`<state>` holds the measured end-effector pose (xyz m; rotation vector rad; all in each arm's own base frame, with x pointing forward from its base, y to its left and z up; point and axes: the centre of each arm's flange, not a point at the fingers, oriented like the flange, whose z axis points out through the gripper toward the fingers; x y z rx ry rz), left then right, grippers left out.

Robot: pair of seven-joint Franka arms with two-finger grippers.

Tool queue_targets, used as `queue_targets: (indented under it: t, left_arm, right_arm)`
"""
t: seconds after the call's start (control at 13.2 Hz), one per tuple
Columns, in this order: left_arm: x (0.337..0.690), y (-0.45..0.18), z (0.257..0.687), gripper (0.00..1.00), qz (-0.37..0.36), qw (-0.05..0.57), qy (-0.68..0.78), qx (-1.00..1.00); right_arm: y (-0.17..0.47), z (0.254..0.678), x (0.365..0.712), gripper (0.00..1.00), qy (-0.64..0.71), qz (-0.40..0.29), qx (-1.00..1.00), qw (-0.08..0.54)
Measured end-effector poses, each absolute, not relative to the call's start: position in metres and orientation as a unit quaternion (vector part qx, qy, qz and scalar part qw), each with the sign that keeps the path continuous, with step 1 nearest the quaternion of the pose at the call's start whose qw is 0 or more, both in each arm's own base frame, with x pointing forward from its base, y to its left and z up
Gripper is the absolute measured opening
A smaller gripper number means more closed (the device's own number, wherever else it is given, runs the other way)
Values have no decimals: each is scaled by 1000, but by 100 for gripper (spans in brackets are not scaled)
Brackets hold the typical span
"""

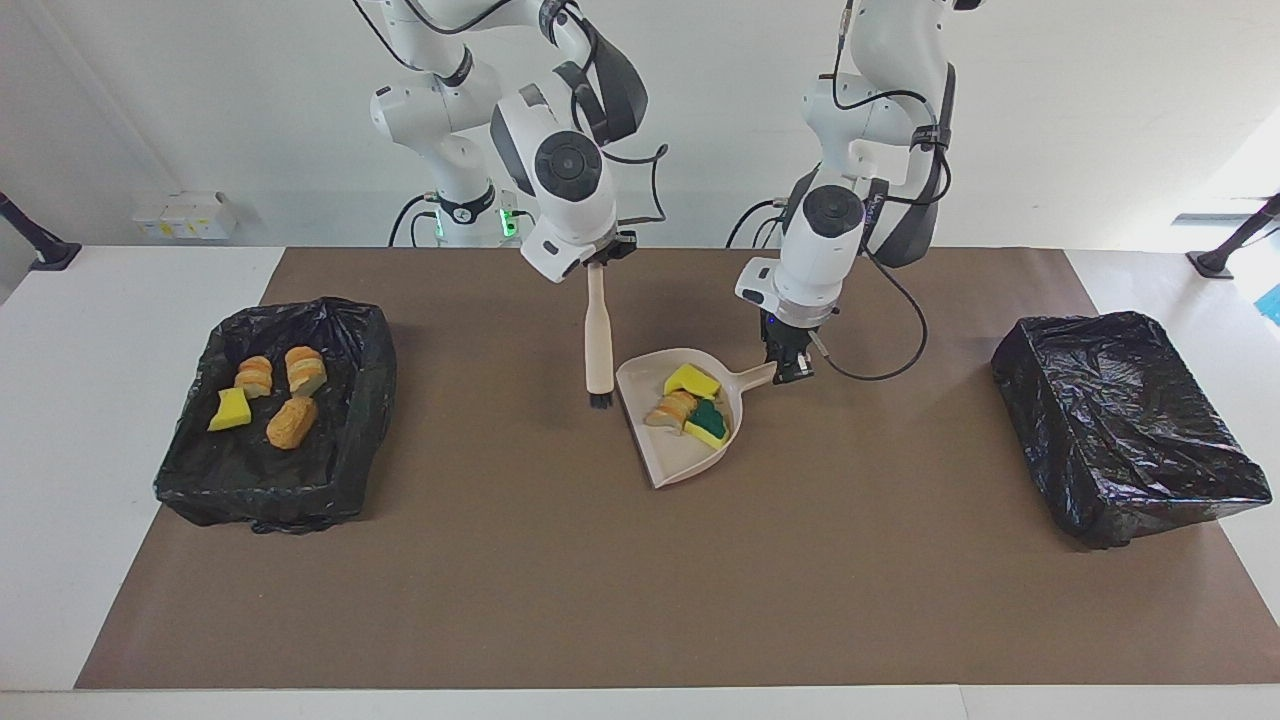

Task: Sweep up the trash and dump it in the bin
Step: 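Carry the loaded dustpan over the bin nearest the left gripper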

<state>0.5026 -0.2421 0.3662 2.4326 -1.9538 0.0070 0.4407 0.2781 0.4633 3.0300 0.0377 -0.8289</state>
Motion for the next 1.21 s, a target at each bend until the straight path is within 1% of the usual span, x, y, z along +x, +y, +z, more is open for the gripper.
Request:
queue_targets:
  t: [0.15,0.23,0.38,0.53,0.68,0.83,0.99,1.21]
  left_arm:
    - [523,-218,389,32,-1,14,-624,781]
    - [533,-208,406,32,-2,16,-623,782]
    - [554,-181,438,32,8,21,-627,779]
    - [571,-142,459,32,17,26,-635,772]
    - [584,-96,476,32,23,28,-644,764]
    - [594,-49,489,32,29,27,-655,754]
    - [599,-5,492,32,30,26,-670,741]
    - [596,77,490,32,32,24,-694,719]
  right_arm:
    - [273,466,421,26,15,-280,960,14]
    - [271,458,409,26,16,-282,959,18]
    - [274,436,386,26,18,-263,964,12]
    - [294,420,367,26,5,-245,970,-5]
    - [325,408,356,26,-12,-223,974,-27]
    - [359,386,348,26,-21,-207,977,-38]
    - [384,361,340,26,-14,-204,978,-37]
    - [403,340,329,26,1,-211,977,-26]
